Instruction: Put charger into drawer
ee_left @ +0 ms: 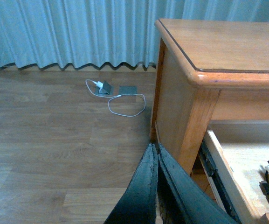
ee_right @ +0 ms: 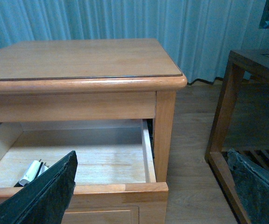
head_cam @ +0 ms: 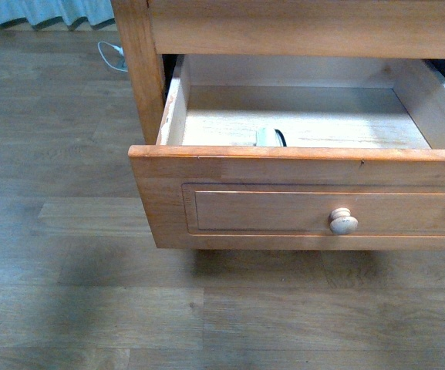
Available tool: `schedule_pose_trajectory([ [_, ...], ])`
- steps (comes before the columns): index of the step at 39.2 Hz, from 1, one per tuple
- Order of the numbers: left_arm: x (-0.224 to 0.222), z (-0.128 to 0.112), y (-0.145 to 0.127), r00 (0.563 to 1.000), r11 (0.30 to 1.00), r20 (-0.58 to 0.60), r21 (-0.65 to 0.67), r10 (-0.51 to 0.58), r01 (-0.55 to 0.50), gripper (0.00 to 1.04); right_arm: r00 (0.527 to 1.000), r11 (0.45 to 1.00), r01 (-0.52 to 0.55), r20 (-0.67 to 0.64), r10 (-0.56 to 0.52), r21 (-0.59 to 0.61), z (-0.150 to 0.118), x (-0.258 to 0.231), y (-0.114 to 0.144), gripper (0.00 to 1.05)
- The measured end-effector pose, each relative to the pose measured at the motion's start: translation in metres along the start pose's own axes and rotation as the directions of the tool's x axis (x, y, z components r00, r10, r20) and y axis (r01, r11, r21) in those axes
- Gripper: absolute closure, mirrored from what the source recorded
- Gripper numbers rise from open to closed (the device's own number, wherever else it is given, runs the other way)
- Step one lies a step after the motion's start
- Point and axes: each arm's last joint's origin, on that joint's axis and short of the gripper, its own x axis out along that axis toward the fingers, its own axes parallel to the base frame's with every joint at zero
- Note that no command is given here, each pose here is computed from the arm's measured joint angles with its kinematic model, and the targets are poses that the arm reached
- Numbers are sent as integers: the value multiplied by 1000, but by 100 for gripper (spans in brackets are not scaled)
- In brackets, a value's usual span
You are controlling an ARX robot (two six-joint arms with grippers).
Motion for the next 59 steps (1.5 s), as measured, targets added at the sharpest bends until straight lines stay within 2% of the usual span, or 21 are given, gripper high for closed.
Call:
schedule_pose_trajectory([
  [12,-27,-12,16,1000,1000,-3,0,-21,21,101,1000,1000,0,0,0,0,0,0,0,9],
  [20,-39,-20,23,1000,1000,12,1,4,-4,101,1000,1000,0,0,0,0,0,0,0,9],
  [59,-68,-15,23,999,1000,33,1,5,-5,101,1000,1000,0,0,0,0,0,0,0,9],
])
